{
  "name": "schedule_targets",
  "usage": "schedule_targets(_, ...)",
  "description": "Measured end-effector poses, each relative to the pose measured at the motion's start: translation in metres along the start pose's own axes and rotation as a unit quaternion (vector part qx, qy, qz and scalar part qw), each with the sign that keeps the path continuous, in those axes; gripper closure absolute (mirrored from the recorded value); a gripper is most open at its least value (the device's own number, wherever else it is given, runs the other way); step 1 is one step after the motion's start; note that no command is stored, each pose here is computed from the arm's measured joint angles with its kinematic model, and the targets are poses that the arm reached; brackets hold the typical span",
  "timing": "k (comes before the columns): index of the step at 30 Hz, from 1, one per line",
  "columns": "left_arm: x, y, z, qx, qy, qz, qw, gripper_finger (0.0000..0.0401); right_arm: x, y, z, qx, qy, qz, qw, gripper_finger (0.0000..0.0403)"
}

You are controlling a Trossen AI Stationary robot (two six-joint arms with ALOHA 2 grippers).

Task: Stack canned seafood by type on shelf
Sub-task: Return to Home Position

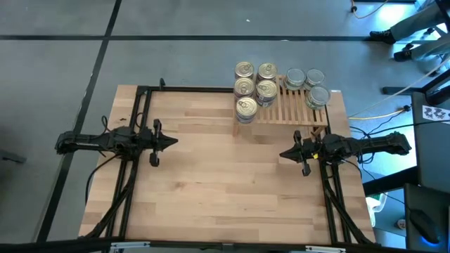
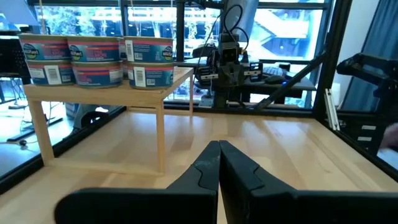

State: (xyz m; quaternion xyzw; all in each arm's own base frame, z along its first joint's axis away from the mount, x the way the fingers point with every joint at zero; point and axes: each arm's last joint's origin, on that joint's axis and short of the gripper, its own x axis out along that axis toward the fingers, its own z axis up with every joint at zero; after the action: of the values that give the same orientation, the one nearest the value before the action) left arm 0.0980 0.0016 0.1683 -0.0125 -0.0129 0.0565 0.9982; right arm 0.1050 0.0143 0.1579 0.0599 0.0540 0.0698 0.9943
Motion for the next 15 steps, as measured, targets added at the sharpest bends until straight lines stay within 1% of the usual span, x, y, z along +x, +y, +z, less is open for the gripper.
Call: schedule_targets(15,0.0000,0.0000,0.0000,-0.001,0.000,0.000,1.000,0.0400,0.0000,-0.0002,-0.0013,0.000,0.007,-0.001,1.000,0.0400)
